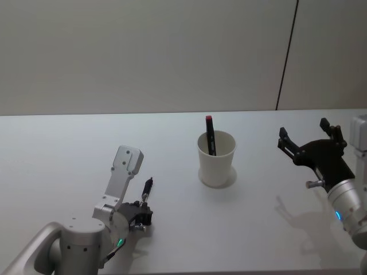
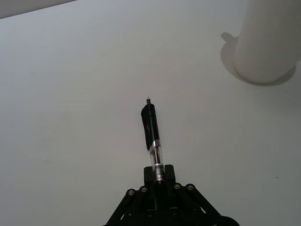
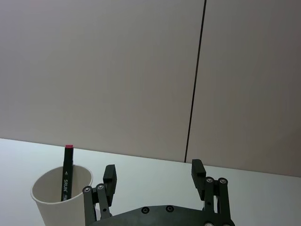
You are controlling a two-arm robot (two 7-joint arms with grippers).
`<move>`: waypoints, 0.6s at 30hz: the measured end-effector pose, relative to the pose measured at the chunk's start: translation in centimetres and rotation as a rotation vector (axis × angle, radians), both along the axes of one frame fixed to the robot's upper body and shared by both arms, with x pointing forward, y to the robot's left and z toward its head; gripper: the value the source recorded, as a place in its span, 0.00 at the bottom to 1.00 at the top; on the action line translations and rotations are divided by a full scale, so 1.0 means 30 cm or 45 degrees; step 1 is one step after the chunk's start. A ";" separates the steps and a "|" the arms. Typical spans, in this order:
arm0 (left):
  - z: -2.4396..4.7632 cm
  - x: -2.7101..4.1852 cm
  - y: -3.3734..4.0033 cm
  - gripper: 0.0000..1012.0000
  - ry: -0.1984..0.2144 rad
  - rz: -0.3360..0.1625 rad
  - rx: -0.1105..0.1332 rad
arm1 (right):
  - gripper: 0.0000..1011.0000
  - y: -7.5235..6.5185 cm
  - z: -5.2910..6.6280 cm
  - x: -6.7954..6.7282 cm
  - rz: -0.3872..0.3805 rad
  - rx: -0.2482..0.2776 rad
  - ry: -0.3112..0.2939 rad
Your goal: Place the pen into the pen holder.
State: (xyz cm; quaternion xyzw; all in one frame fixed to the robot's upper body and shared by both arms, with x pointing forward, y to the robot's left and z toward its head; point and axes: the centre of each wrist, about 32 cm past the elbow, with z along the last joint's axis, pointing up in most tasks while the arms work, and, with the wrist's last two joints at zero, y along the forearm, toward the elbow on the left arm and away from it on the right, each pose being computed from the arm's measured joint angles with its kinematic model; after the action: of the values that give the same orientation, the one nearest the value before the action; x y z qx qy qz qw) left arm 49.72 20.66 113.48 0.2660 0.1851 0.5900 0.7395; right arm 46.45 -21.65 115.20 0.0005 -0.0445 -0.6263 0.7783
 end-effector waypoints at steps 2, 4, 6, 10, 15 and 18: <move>0.000 0.001 0.000 0.14 0.003 -0.002 0.002 | 0.99 0.000 0.000 0.000 0.000 0.000 0.000; 0.000 0.002 0.000 0.14 0.006 -0.004 0.004 | 0.99 0.000 0.000 0.000 0.000 0.000 0.000; 0.000 0.003 0.001 0.14 0.007 -0.004 0.005 | 0.99 0.000 0.000 0.000 0.000 0.000 0.000; -0.001 0.002 0.002 0.14 0.006 -0.004 0.009 | 0.99 0.000 0.000 0.000 0.000 0.000 0.000; -0.001 -0.006 0.005 0.14 -0.017 0.000 0.018 | 0.99 0.000 0.000 0.000 0.000 0.000 0.000; 0.006 -0.011 0.008 0.14 -0.051 0.005 0.024 | 0.99 0.000 0.000 0.000 0.000 0.000 0.000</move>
State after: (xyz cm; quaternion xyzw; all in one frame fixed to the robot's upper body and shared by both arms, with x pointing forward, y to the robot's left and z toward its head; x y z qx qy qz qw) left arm 49.39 20.88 113.66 0.2608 0.1652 0.5983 0.7394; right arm 46.45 -21.65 115.20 0.0005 -0.0445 -0.6263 0.7783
